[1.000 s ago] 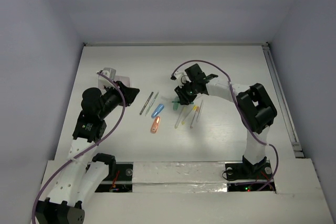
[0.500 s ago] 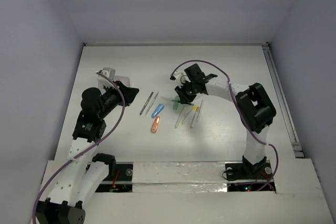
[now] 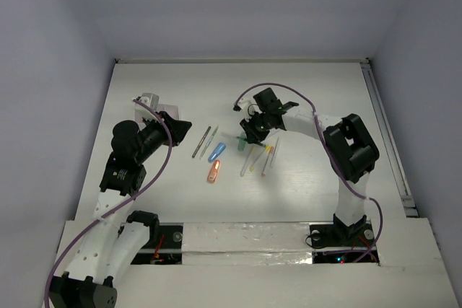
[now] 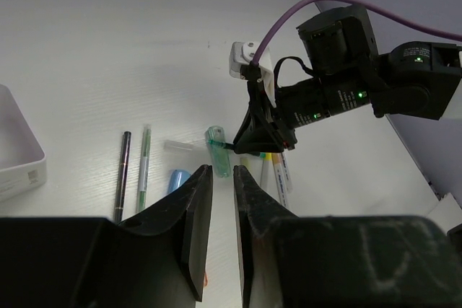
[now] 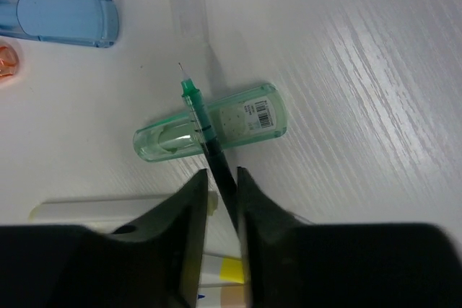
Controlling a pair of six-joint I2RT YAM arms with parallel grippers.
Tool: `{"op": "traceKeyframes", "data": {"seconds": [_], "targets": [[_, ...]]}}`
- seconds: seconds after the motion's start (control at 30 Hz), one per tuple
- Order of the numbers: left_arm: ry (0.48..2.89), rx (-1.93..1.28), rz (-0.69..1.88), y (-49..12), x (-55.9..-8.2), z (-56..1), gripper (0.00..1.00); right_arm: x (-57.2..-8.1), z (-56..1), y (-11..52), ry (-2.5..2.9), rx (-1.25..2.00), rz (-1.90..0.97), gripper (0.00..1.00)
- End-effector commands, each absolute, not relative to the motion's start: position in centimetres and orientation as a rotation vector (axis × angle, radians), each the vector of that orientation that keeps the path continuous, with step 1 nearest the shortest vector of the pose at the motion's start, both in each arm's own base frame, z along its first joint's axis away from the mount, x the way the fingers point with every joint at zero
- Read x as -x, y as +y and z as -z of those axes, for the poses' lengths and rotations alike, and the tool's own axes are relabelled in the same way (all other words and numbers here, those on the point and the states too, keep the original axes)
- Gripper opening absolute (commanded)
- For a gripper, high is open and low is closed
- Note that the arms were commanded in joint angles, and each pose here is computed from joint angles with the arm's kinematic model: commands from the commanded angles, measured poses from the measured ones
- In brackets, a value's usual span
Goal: Sort the stationery into containers
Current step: Pick up the pen from the center of the board.
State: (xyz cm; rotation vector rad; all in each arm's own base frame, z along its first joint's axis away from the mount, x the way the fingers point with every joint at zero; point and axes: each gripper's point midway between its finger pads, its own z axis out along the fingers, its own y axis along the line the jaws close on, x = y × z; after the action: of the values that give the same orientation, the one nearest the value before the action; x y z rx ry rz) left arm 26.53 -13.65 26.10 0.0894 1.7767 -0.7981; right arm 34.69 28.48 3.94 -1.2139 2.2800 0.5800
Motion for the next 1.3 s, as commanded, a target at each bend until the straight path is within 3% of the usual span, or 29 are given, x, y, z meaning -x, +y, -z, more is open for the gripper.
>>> {"op": "traceKeyframes", "data": {"seconds": [0.0, 0.4, 0.77, 1.0, 1.27], "targets": [[1.697, -0.118, 0.806, -13.7, -26.5, -28.4, 0.16, -35.4, -4.7, 29.6, 2.228, 1.239, -0.599, 0.20], [1.697, -0.116, 0.813, -13.8, -26.5, -28.4, 0.16, -35.6, -7.3, 29.2, 2.152, 1.221, -0.558, 0.00], [1.681, -0.129, 0.837, -14.1, -26.3, -28.6, 0.16, -36.0, -14.8, 29.8, 1.952, 1.071, -0.586, 0.00], [1.666, -0.156, 0.887, -14.8, -25.8, -28.9, 0.18, -35.1, -24.5, 34.2, 1.706, 0.617, -1.042, 0.00], [1.658, -0.153, 0.960, -15.4, -25.6, -28.7, 0.38, -31.9, -30.3, 36.3, 1.457, 0.357, -1.432, 0.00]]}}
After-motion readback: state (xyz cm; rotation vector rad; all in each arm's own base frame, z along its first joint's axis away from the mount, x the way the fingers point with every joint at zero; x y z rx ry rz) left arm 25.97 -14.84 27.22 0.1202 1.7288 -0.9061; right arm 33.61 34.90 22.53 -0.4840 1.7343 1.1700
